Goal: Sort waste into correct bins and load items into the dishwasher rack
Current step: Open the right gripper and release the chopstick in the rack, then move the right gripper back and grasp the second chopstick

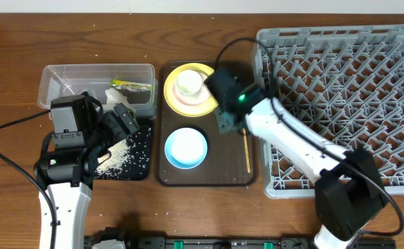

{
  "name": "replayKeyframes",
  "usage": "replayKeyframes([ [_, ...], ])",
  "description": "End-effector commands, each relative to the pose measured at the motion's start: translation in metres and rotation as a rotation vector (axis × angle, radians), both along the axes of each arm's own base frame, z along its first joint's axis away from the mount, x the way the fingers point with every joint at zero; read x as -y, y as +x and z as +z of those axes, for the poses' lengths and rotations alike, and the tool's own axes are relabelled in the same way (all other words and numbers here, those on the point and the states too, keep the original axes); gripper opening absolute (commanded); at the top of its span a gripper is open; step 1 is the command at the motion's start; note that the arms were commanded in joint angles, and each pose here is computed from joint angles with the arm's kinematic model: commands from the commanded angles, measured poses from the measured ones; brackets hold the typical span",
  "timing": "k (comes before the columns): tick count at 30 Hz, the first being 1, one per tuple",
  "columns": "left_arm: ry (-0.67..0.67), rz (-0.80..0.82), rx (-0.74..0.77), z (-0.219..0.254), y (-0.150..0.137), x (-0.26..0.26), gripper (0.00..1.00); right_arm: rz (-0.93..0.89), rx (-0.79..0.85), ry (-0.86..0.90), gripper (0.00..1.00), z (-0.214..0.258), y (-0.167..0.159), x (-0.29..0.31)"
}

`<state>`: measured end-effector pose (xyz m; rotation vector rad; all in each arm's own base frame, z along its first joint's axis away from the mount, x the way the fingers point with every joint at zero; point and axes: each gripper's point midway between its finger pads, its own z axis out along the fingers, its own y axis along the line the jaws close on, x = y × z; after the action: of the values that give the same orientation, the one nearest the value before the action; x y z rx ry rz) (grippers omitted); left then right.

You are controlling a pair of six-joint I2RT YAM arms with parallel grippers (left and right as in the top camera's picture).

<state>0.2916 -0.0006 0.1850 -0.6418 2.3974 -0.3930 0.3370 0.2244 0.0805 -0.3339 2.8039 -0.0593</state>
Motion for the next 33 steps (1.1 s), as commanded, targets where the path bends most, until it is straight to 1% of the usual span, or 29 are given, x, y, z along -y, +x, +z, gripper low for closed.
replayKeyframes([
  [1,0.012,-0.004,0.023,0.009,0.003,-0.002,0.95,-0.07,0.056,-0.063,0.37,-0.006,-0.002,0.013],
  [9,0.012,-0.004,0.023,0.009,0.003,-0.002,0.95,-0.076,0.072,-0.048,0.36,-0.041,-0.005,0.019],
  [19,0.012,-0.004,0.022,0.009,0.003,-0.002,0.95,-0.109,0.084,-0.058,0.37,-0.064,-0.006,0.037],
  [22,0.012,-0.004,0.023,0.009,0.003,-0.002,0.95,-0.114,0.083,-0.058,0.38,-0.069,-0.008,0.04],
  [23,0.012,-0.004,0.023,0.009,0.003,-0.002,0.95,-0.116,0.082,-0.058,0.41,-0.072,-0.009,0.042],
  [24,0.012,-0.004,0.023,0.009,0.003,-0.002,0.96,-0.118,0.082,-0.058,0.42,-0.074,-0.009,0.044],
  [27,0.012,-0.004,0.023,0.009,0.003,-0.002,0.95,-0.119,0.085,-0.055,0.43,-0.08,-0.012,0.046],
  [33,0.012,-0.004,0.023,0.009,0.003,-0.002,0.95,-0.114,0.089,-0.03,0.38,-0.086,-0.013,0.043],
])
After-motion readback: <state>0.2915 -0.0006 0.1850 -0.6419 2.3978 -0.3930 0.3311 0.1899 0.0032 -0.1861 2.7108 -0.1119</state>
